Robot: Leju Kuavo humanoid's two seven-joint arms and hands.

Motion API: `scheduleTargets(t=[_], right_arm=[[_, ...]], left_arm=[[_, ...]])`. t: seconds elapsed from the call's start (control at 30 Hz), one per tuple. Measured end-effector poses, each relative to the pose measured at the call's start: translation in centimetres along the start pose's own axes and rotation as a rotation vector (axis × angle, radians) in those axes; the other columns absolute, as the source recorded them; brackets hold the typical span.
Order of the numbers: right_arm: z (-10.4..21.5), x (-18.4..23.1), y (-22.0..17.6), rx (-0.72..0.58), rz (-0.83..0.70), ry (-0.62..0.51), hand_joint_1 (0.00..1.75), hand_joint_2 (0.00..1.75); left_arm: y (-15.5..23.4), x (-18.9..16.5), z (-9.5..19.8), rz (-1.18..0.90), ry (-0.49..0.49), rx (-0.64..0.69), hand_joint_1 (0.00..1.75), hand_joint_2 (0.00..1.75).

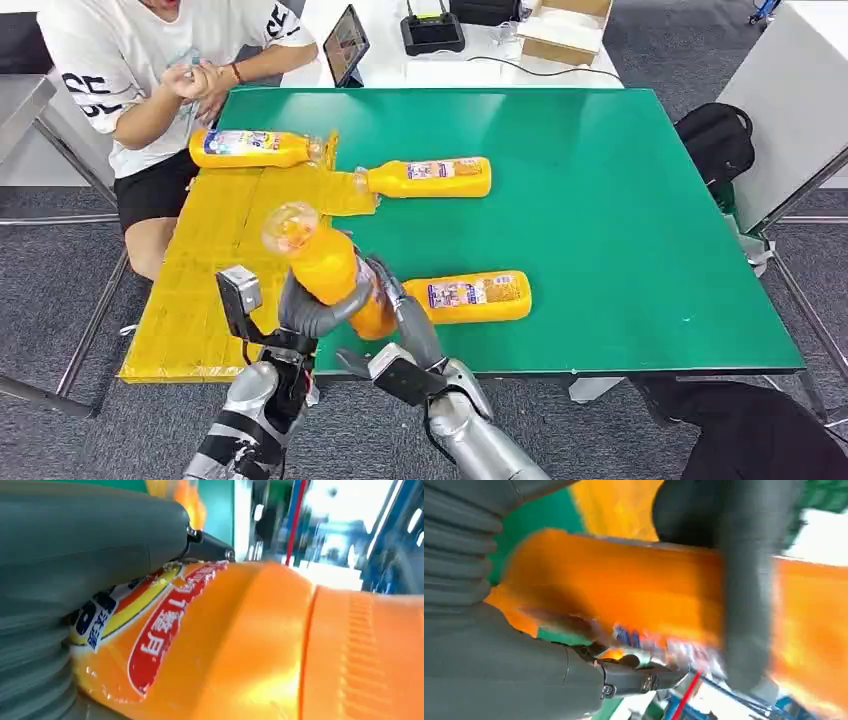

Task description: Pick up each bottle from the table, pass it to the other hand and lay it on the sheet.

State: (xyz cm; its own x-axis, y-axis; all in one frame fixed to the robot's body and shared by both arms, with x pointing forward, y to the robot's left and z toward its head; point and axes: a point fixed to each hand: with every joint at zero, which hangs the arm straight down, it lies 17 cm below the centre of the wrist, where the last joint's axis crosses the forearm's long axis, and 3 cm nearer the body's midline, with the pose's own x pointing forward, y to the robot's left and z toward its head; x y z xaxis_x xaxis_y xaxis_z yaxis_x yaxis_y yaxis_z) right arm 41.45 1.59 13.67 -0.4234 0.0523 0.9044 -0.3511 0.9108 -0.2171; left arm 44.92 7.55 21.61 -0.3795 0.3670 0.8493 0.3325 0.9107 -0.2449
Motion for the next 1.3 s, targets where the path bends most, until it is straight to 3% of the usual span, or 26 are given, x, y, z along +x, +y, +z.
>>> scheduleTargets(t=[0.3,0.57,0.7,0.83,1.1,1.3], right_arm=[[-0.7,2.1,-3.1,-0.101,-0.035,-0.044,0.0,0.0],[-0.9,5.1,-6.1,-0.214,-0.016,-0.129,0.0,0.0],[-1.0,6.6,-7.2,-0.248,-0.019,-0.167,0.0,0.0],[-1.0,7.9,-8.0,-0.276,-0.015,-0.206,0.0,0.0],[-1.2,10.7,-10.1,-0.361,0.028,-0.283,0.0,0.0],[-1.2,12.2,-10.9,-0.385,0.03,-0.321,0.0,0.0]], left_arm=[[8.3,3.9,-3.4,-0.34,-0.152,0.234,1.75,1.75],[13.8,3.5,-4.1,-0.734,-0.143,0.329,1.75,1.75],[15.2,2.0,-4.3,-1.007,-0.093,0.29,1.75,1.75],[15.4,0.2,-4.6,-1.347,-0.065,0.148,1.75,1.75],[19.6,-4.4,-4.9,-1.899,0.12,-0.138,1.75,1.75],[22.5,-7.1,-4.2,-1.971,0.278,-0.314,1.75,1.75]])
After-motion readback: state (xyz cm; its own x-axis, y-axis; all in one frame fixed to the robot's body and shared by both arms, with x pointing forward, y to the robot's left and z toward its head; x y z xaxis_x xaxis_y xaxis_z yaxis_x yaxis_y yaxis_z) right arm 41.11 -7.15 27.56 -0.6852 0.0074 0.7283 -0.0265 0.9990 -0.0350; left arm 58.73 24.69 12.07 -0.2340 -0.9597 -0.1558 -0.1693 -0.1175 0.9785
